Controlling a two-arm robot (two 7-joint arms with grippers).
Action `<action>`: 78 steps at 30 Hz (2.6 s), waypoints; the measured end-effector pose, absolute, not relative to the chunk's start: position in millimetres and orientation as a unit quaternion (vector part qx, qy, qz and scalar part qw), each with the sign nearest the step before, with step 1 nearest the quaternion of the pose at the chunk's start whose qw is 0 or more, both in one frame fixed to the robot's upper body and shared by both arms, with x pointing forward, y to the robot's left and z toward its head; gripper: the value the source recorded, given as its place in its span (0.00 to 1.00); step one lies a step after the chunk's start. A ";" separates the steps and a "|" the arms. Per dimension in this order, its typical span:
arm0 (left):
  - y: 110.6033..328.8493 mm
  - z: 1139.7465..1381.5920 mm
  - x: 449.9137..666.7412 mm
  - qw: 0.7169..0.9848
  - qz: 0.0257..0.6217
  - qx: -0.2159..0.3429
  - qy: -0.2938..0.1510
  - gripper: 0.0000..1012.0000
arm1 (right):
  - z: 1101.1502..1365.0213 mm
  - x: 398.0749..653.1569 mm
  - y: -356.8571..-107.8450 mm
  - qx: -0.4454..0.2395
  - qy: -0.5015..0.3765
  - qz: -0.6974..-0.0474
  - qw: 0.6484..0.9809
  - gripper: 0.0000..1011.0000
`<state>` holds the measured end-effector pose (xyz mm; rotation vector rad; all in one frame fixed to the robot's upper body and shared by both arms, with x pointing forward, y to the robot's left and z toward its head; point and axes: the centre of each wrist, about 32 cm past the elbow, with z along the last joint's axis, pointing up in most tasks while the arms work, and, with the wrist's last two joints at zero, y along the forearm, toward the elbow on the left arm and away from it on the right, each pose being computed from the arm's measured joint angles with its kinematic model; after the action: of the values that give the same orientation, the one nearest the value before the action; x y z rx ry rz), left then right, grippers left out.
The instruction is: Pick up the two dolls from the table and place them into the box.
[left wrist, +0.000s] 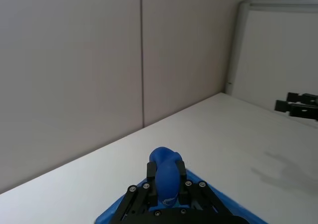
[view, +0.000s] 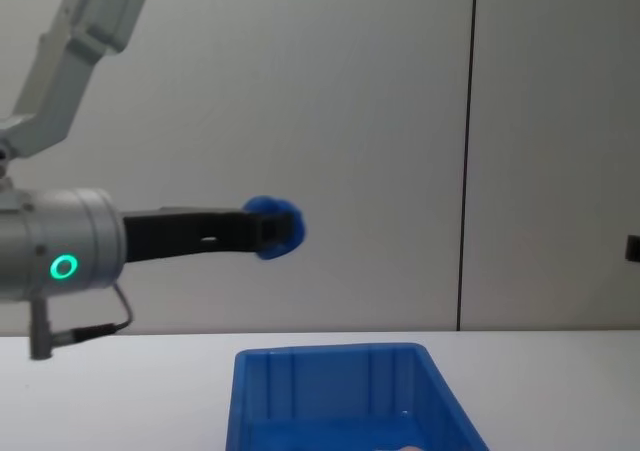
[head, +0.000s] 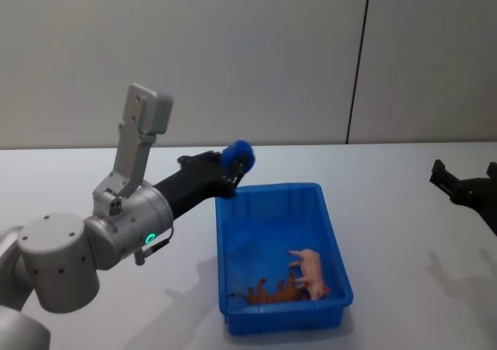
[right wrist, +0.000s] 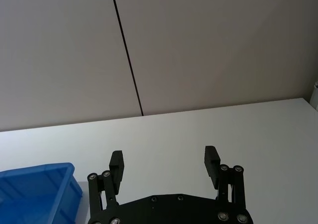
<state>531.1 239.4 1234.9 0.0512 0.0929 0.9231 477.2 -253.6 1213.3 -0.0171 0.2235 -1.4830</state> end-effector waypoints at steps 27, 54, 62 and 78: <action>218.4 1230.1 569.9 0.947 0.282 0.096 0.119 0.18 | 1213.4 477.2 -253.6 -0.008 0.102 -0.674 0.732 0.99; 227.8 1235.5 563.0 0.934 0.338 0.076 0.084 0.71 | 1213.3 477.2 -253.6 -0.008 0.102 -0.674 0.732 0.99; 228.8 1236.3 562.2 0.933 0.344 0.073 0.080 0.93 | 1213.3 477.2 -253.5 -0.008 0.102 -0.674 0.732 0.99; 233.6 1240.4 554.4 0.917 0.393 0.060 0.040 0.99 | 1213.4 477.2 -253.5 -0.008 0.102 -0.674 0.732 0.99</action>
<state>554.4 233.6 1240.4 0.1232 0.0820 0.8083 477.2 -253.5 1213.4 -0.0170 0.2235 -1.4830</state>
